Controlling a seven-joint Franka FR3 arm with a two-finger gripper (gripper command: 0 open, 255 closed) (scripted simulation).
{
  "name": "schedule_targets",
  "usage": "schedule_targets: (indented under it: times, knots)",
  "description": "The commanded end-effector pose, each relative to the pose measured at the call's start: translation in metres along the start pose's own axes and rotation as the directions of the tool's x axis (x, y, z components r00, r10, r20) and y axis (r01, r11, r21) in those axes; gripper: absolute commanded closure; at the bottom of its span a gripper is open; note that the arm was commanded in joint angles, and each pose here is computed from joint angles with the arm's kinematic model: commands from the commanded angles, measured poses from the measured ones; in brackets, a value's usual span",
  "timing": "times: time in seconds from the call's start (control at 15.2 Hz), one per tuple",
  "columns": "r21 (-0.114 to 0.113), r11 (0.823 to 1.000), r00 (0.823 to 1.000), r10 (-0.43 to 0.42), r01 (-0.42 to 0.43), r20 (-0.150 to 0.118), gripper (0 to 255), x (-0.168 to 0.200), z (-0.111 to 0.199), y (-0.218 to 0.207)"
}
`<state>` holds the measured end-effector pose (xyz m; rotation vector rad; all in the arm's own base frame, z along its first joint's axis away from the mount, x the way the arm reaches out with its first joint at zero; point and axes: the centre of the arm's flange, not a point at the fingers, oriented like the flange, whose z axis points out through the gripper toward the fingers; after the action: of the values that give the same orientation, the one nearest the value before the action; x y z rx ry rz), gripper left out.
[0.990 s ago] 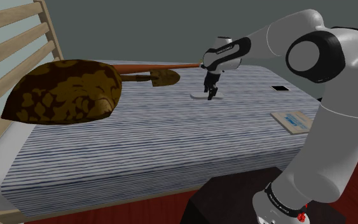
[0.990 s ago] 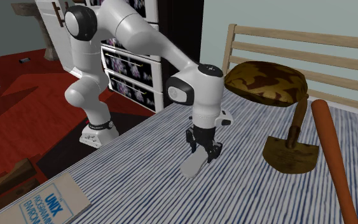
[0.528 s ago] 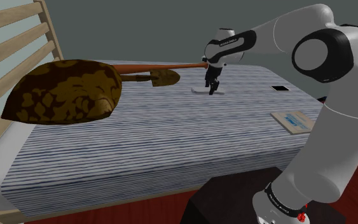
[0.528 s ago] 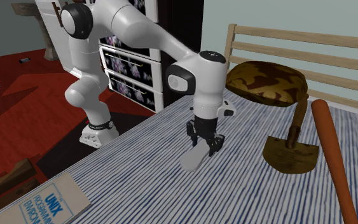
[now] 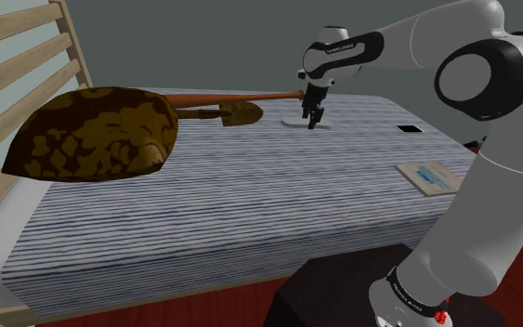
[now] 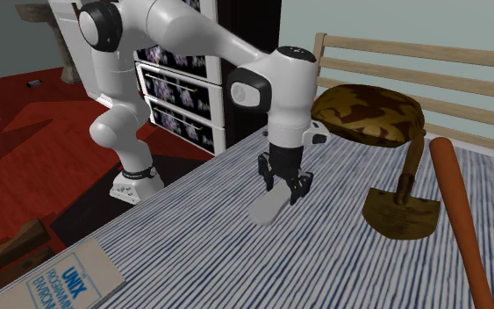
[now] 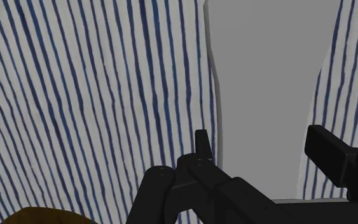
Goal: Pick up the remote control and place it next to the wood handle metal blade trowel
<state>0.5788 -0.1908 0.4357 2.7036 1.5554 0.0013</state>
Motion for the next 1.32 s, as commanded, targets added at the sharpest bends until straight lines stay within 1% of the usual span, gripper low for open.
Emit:
schedule_targets:
  times: [0.0, 0.13, 1.25]
  knots:
    - [0.0, 1.0, 1.0, 0.0, 0.0, 0.0, 255, 0.0, -0.011, -0.002]
    - [0.0, 1.0, 1.0, 0.0, 0.0, 0.0, 255, 0.0, -0.018, -0.001]
    - [0.0, 1.0, 1.0, 0.0, 0.0, 0.0, 255, 0.211, -0.024, -0.078]
